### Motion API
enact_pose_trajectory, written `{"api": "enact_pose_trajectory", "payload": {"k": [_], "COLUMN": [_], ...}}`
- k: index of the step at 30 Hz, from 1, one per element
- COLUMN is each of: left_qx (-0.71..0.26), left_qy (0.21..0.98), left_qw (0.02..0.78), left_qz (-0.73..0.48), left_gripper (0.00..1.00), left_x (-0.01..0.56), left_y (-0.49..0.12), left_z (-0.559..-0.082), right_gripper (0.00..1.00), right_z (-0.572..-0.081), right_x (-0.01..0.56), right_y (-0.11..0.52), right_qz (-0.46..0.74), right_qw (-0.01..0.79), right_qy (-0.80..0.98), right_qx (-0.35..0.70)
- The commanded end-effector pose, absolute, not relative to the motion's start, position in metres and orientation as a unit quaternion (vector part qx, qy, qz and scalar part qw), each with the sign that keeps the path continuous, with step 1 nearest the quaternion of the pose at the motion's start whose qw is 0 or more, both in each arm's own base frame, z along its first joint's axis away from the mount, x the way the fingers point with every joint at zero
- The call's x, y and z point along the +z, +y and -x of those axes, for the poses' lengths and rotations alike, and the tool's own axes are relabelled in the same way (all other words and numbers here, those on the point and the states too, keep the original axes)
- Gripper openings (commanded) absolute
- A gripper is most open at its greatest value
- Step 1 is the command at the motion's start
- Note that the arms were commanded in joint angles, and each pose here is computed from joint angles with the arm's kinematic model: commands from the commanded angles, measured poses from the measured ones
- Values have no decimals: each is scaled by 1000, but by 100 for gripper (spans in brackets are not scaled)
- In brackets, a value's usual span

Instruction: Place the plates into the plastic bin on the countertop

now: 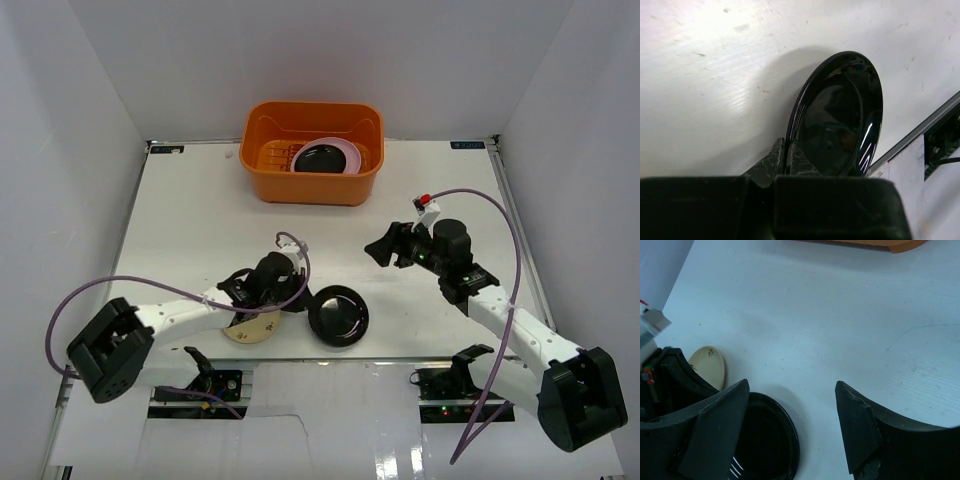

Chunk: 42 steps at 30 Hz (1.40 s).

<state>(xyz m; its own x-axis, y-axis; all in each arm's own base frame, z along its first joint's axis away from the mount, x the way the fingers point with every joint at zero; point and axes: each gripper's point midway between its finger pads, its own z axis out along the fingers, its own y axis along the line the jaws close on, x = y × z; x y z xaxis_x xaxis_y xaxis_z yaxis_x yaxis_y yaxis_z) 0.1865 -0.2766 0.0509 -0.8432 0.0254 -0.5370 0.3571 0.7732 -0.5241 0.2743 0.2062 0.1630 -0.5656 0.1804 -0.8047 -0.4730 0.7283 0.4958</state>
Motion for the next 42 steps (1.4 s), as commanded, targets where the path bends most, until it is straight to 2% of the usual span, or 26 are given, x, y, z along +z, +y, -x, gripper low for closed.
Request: {"api": "enact_pose_trajectory", "payload": {"k": [1, 3, 5, 8, 9, 11, 12, 14, 17, 18, 19, 20, 21, 23, 28, 34, 38, 39, 40, 42], "left_qx": [-301, -302, -297, -278, -274, -275, -265, -272, -269, -268, -277, -277, -278, -287, -284, -273, -264, -264, -259, -259], "left_qy": [887, 873, 868, 852, 847, 827, 819, 803, 782, 775, 764, 764, 762, 756, 755, 754, 755, 749, 755, 750], "left_qw": [344, 380, 398, 443, 455, 487, 501, 519, 547, 555, 567, 566, 568, 573, 576, 583, 586, 593, 588, 594], "left_qz": [-69, -53, -35, 10, 23, 66, 94, 109, 132, 138, 137, 137, 140, 133, 132, 130, 130, 133, 134, 133], "left_gripper": [0, 0, 0, 0, 0, 0, 0, 0, 0, 0, 0, 0, 0, 0, 0, 0, 0, 0, 0, 0], "left_x": [102, 135, 152, 182, 189, 213, 220, 241, 266, 273, 288, 288, 292, 304, 307, 314, 319, 326, 320, 328], "left_y": [-260, -252, -241, -214, -206, -178, -158, -146, -130, -126, -127, -127, -126, -130, -131, -131, -134, -133, -135, -136], "left_z": [-209, -219, -227, -246, -252, -270, -282, -293, -311, -316, -320, -325, -329, -336, -355, -378, -396, -400, -407, -417], "right_gripper": [76, 75, 70, 50, 37, 28, 18, 14, 17, 31, 40, 55, 61, 69, 70, 64, 53, 47, 29, 13], "right_z": [-264, -262, -260, -256, -256, -254, -253, -246, -242, -227, -227, -214, -212, -208, -198, -179, -172, -170, -169, -170], "right_x": [168, 176, 178, 174, 169, 161, 159, 153, 138, 136, 126, 127, 125, 105, 94, 46, 30, 27, 23, 33], "right_y": [206, 205, 205, 208, 209, 211, 215, 231, 256, 277, 290, 311, 321, 346, 414, 452, 466, 468, 471, 472], "right_qz": [103, 103, 102, 97, 96, 89, 89, 100, 106, 129, 134, 146, 145, 147, 168, 161, 156, 157, 159, 156], "right_qw": [461, 470, 472, 458, 451, 442, 438, 424, 408, 392, 386, 373, 369, 351, 305, 252, 232, 230, 224, 232], "right_qy": [799, 792, 790, 793, 797, 800, 800, 799, 807, 804, 807, 802, 802, 810, 806, 830, 837, 840, 840, 831], "right_qx": [372, 376, 378, 391, 391, 396, 400, 414, 414, 427, 427, 443, 447, 446, 479, 471, 470, 466, 467, 482]}}
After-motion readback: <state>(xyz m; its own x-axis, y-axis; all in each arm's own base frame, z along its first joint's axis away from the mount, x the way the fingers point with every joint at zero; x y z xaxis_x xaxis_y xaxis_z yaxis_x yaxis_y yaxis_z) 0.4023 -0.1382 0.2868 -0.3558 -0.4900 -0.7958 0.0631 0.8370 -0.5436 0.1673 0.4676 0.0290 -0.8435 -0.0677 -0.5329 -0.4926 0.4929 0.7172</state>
